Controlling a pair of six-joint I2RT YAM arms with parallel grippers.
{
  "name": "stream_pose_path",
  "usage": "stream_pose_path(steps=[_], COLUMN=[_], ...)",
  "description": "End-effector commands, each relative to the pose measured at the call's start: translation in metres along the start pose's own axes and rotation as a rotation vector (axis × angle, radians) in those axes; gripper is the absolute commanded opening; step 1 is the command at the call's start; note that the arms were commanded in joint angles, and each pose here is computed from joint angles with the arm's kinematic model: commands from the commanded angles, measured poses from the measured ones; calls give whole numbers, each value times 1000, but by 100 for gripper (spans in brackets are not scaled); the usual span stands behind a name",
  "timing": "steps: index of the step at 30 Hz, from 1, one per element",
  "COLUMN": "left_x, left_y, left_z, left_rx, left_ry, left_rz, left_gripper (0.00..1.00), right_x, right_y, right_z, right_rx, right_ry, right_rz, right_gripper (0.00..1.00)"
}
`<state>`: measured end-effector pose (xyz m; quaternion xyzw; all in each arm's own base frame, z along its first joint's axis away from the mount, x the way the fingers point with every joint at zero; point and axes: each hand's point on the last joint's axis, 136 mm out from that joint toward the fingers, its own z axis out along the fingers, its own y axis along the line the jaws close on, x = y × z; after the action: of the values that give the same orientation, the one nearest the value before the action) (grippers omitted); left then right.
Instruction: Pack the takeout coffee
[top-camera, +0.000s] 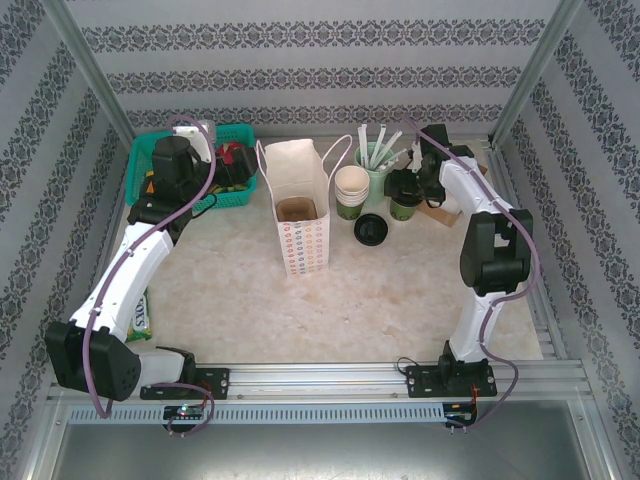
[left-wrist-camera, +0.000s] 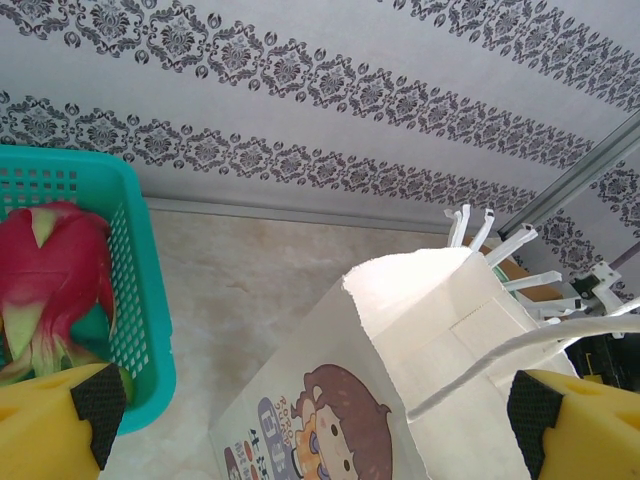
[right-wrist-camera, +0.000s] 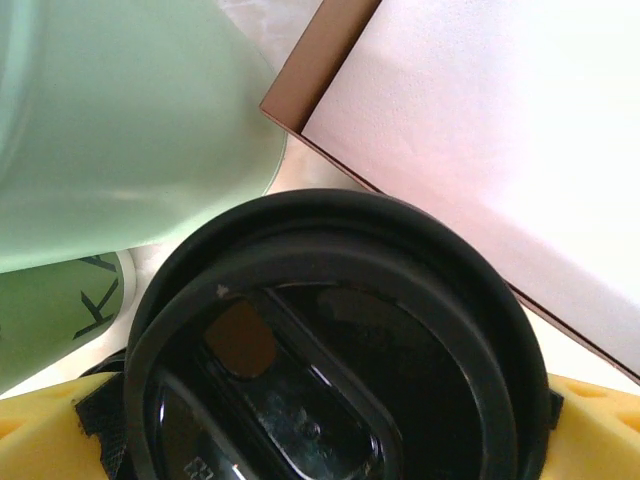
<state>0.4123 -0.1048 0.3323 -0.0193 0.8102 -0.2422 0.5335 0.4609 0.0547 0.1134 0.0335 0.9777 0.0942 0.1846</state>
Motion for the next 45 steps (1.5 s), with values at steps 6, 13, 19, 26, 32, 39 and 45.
stream_pose_path(steps=[6, 13, 19, 26, 32, 39, 45], left_x=[-9, -7, -7, -10, -10, -9, -9], left_y=[1, 0, 4, 6, -2, 10, 6], left_z=[-10, -10, -8, -6, -4, -2, 2], left_rx=[-16, -11, -25, -24, 25, -45, -29], left_ry=[-21, -21, -27, -73, -58, -36, -12], left_rz=[21, 16, -8, -1, 46, 22, 9], left_gripper=[100, 100, 100, 100, 100, 100, 100], right_x=[2, 29, 71, 137, 181, 192, 180], right_y=[-2, -9, -18, -4, 24, 65, 107], right_z=[-2, -14, -24, -36, -43, -35, -32], right_rx=[24, 58, 89, 43, 10, -17, -30], right_ry=[13, 24, 61, 150, 191, 157, 99], right_rz=[-4, 43, 100, 138, 98, 40, -52], right_gripper=[92, 88, 88, 87, 87, 87, 87])
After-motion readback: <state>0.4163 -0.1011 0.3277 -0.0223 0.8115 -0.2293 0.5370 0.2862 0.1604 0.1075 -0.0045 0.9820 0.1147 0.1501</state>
